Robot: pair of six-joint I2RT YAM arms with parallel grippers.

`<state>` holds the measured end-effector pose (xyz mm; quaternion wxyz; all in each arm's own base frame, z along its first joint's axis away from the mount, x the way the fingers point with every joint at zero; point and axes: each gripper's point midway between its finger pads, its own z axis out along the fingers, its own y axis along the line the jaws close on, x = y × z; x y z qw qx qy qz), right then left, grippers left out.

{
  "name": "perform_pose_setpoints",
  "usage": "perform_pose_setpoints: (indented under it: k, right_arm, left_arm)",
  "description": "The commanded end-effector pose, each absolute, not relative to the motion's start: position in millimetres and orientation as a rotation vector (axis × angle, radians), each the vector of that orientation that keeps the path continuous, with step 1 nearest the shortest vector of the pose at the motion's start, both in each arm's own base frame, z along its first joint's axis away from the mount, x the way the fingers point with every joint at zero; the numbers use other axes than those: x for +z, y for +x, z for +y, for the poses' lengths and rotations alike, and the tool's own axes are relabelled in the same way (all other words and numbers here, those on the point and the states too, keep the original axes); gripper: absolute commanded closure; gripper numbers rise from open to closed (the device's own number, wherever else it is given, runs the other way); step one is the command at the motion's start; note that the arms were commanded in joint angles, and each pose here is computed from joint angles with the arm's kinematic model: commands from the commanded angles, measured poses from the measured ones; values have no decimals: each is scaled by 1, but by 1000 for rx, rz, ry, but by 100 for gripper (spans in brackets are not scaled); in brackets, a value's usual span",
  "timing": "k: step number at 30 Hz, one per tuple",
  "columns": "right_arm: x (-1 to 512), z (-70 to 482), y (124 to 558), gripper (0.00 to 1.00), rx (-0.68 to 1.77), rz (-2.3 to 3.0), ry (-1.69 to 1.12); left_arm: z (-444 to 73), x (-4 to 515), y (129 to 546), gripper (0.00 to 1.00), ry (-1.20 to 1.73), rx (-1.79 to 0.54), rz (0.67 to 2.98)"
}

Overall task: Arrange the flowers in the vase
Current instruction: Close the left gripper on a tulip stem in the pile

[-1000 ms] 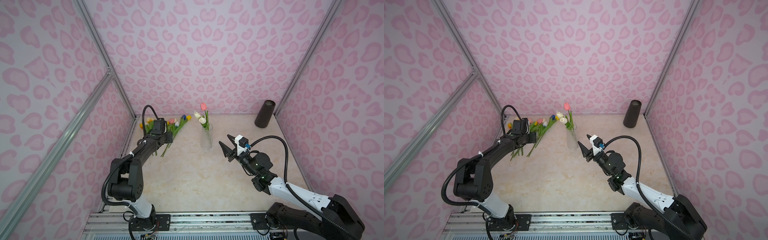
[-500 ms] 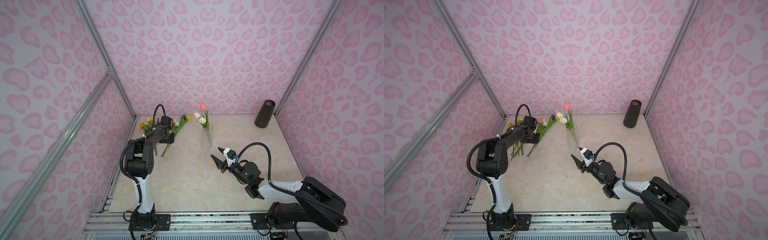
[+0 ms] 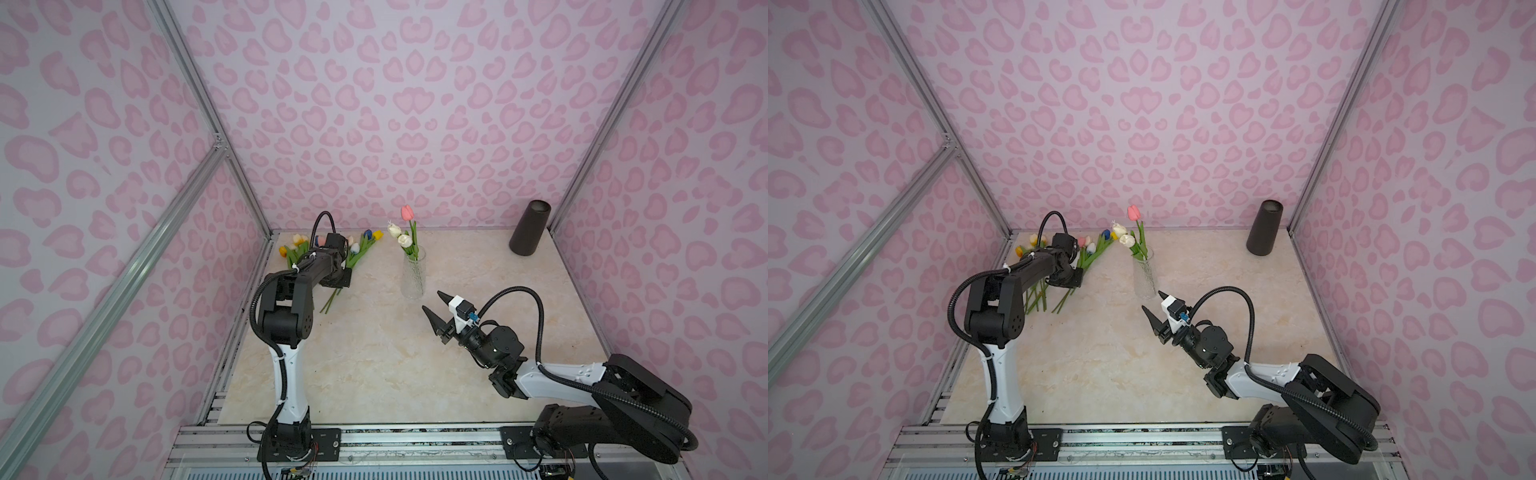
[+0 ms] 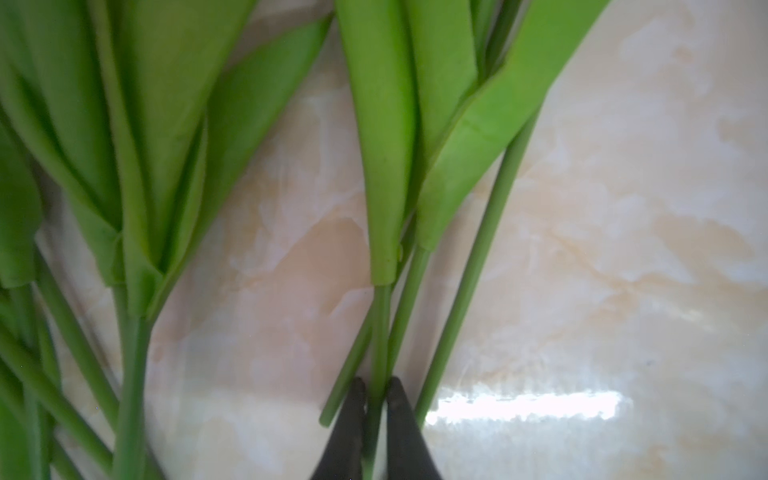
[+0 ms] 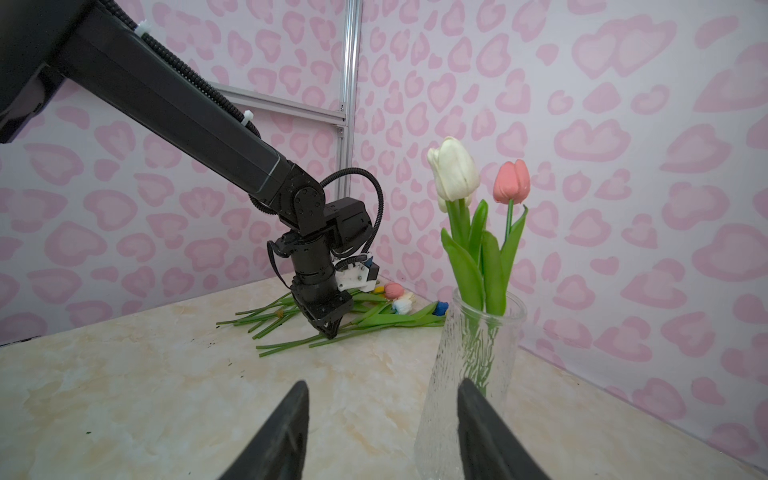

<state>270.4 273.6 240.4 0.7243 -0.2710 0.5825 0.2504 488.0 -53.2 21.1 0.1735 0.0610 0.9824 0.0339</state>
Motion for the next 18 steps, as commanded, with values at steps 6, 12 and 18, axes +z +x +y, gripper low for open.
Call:
perform_pose_setpoints:
  k: [6, 12, 18]
  right_arm:
    - [243, 270, 269, 43, 524, 1277, -601]
    - [239, 269, 271, 43, 513, 1289, -603]
    - [236, 271, 272, 43, 515, 1294, -604]
  left_arm:
    - [-53, 48, 475, 97, 136, 66, 2762]
    - [-65, 87, 467, 96, 120, -29, 2682]
    - [-82, 93, 461, 81, 118, -126, 2650]
